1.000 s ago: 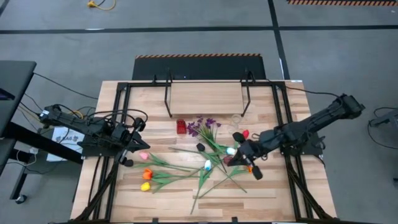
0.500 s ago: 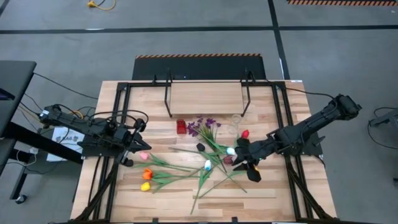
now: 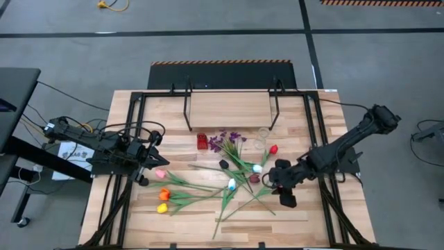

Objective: Pick and place flowers into a vace then onto a shelf
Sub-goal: Put the yellow flower into the transparent vase

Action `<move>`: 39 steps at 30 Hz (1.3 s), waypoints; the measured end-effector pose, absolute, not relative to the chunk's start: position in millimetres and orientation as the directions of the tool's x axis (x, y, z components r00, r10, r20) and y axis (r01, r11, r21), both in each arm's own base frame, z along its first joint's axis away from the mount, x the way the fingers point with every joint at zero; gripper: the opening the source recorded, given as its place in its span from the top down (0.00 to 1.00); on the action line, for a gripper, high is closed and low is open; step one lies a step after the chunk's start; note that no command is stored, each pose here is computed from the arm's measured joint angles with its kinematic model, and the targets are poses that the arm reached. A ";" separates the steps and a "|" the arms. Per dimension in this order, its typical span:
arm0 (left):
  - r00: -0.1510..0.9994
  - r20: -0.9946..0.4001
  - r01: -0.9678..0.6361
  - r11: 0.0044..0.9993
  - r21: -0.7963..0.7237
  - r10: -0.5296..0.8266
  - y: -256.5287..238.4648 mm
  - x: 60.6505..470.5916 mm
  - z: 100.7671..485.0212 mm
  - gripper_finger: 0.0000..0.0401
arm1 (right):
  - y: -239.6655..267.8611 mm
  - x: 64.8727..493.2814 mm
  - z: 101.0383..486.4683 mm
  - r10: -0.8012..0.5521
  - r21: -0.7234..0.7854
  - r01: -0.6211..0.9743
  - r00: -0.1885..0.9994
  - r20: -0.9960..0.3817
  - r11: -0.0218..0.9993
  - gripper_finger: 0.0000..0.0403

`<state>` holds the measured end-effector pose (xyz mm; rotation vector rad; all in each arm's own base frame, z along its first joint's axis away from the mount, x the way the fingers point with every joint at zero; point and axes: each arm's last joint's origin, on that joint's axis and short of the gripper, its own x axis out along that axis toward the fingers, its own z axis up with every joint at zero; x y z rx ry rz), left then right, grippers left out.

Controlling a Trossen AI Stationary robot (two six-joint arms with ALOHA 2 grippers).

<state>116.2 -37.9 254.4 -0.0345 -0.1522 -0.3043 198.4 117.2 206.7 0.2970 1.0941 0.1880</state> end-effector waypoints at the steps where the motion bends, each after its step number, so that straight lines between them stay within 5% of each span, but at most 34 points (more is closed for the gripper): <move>1: 0.943 0.154 0.300 0.954 -0.008 -0.296 -37.9 116.2 254.4 1.00 | 119.4 199.9 202.7 0.289 0.322 0.002 0.436 -0.852 0.947 0.75; 15: 0.942 0.153 0.303 0.953 -0.010 -0.298 -38.0 116.2 254.3 1.00 | 131.3 219.3 139.0 0.174 0.199 0.083 0.238 -0.956 0.977 0.75; 29: 0.942 0.152 0.311 0.949 -0.058 -0.299 -38.1 116.2 254.1 1.00 | 132.9 221.9 126.3 0.150 0.173 0.107 0.199 -0.969 0.979 0.75; 39: 0.942 0.152 0.312 0.948 -0.058 -0.301 -38.1 116.2 254.1 1.00 | 131.3 219.8 132.1 0.153 0.182 0.119 0.218 -0.964 0.976 0.98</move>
